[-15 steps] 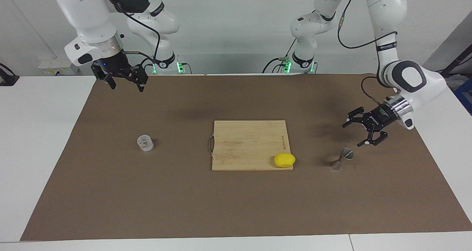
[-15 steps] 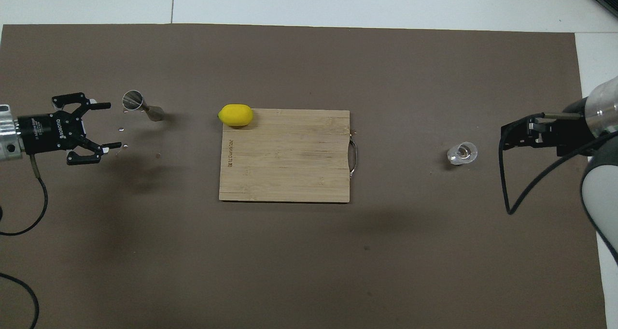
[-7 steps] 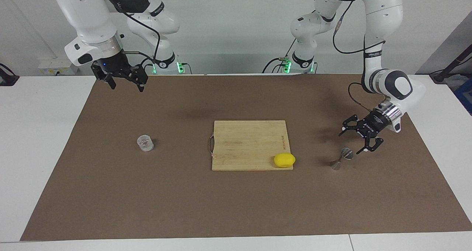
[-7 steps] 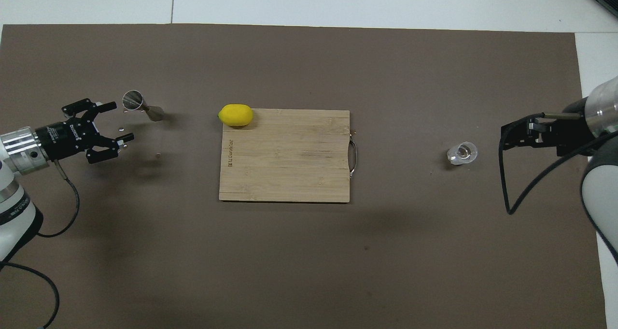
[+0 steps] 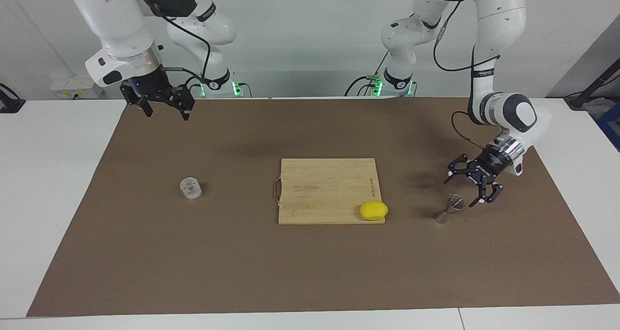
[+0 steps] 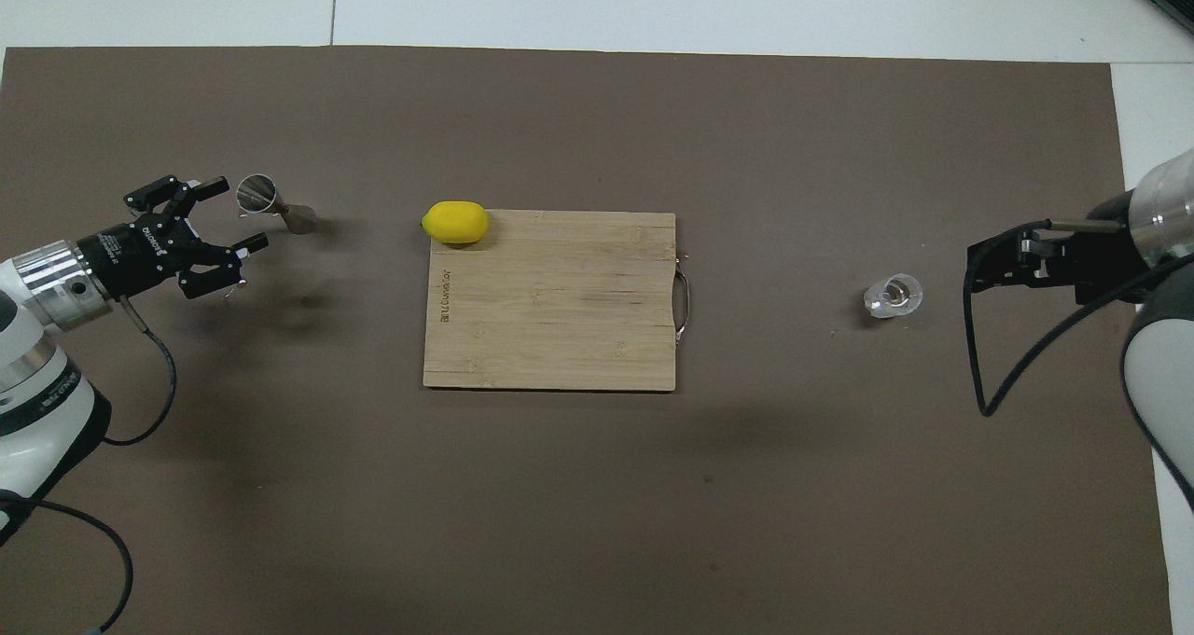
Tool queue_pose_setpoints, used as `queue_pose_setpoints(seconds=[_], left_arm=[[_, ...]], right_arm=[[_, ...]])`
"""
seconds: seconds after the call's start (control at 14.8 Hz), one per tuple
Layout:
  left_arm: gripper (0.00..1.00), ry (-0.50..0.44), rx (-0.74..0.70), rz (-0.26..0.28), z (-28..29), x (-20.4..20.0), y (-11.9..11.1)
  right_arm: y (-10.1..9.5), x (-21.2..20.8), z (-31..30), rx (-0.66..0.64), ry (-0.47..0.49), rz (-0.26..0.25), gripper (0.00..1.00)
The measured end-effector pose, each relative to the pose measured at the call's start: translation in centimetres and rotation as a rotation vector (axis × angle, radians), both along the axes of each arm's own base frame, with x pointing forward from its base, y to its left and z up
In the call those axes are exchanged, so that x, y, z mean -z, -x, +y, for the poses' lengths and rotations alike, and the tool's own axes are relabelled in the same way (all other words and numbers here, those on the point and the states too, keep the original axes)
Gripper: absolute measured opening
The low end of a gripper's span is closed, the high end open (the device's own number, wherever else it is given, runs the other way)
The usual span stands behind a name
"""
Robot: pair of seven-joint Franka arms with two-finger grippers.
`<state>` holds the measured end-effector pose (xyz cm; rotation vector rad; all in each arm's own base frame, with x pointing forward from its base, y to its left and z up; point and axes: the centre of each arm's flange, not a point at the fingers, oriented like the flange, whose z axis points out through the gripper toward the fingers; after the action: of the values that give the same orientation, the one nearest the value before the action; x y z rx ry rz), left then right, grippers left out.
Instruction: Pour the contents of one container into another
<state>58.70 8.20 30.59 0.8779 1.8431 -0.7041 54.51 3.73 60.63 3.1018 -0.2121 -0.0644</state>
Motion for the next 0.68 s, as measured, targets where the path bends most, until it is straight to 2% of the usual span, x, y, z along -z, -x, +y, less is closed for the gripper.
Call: queue_pose_setpoints(seconds=[0.34,0.47,0.61,0.68], left_arm=[[0.99,0.002,-0.049,0.005,-1.2,0.2,-0.3],[0.98,-0.002,-0.052,0.009,-1.5,0.5,-0.3],[0.95,-0.002,-0.055,0.011,-1.4,0.6,-0.3],[0.87,-0.002,-0.056,0.012,-1.4,0.6,-0.3]], right_arm=[[-0.1,-0.2,-0.1,0.017,-0.001,-0.016,0.97],[-0.3,-0.4,0.0,0.092,0.000,-0.031,0.92],[-0.4,-0.4,0.0,0.182,0.002,-0.040,0.92],[-0.6,-0.3,0.1,0.238,0.001,-0.050,0.92]])
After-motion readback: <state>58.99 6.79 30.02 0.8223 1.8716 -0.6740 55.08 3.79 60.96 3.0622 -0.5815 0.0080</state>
